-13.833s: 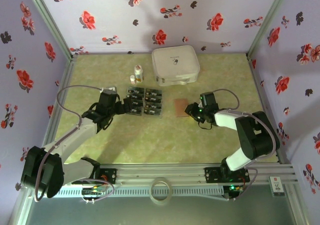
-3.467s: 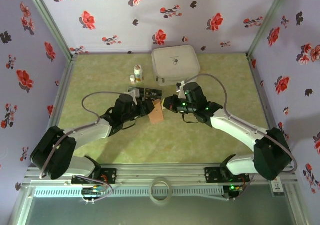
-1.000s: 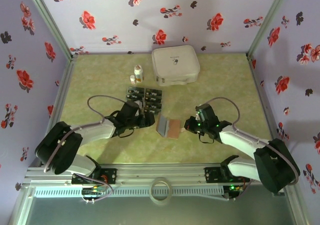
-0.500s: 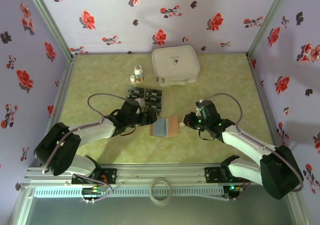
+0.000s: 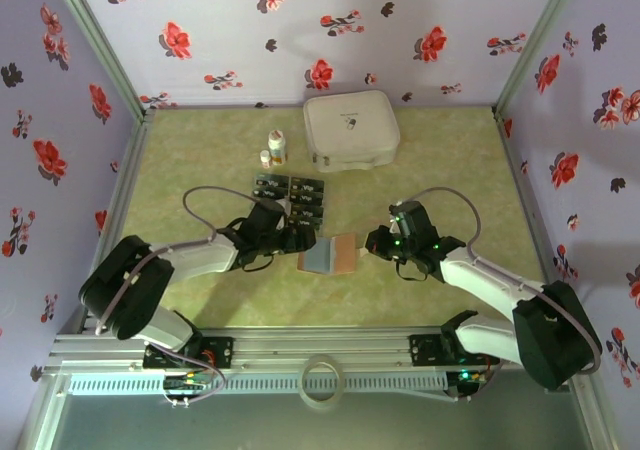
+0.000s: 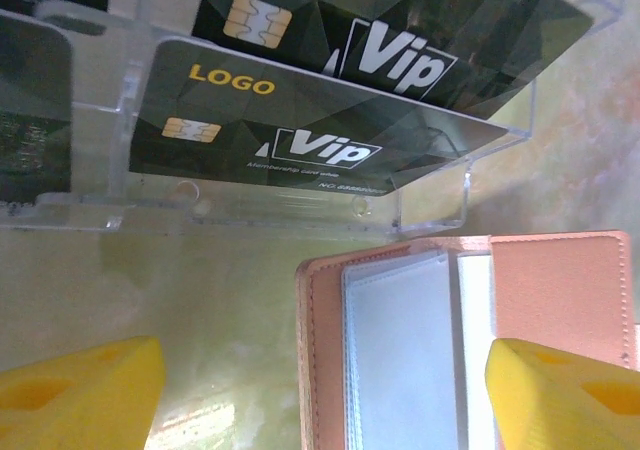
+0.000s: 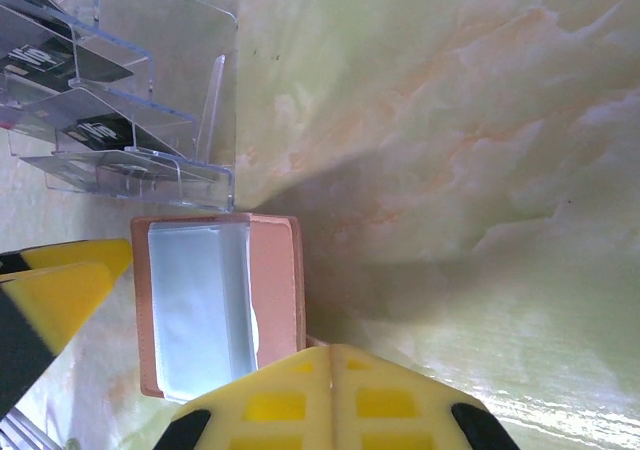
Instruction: Put the credit cards into the card holder
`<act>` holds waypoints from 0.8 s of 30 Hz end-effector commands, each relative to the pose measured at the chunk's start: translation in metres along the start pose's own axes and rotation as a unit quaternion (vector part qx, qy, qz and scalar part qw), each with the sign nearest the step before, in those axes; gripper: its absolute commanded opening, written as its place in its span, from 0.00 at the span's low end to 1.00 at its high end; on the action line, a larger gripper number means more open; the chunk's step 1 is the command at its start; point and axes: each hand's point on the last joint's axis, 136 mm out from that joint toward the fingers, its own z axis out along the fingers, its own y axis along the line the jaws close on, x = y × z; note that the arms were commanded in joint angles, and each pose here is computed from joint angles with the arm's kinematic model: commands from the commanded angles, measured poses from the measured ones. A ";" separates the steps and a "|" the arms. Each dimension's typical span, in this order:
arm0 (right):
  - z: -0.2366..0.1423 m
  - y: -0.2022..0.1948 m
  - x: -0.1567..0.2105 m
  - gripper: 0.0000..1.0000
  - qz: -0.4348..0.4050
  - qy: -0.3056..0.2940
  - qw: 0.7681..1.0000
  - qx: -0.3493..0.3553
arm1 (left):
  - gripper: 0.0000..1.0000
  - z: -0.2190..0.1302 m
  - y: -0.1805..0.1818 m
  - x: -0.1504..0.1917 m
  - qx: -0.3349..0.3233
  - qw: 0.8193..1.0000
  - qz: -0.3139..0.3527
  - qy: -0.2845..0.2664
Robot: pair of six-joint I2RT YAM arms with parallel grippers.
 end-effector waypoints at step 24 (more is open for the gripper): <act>-0.003 0.006 -0.010 0.35 -0.032 -0.008 0.999 0.004 | 0.09 0.006 -0.019 0.005 0.057 0.998 -0.002 -0.003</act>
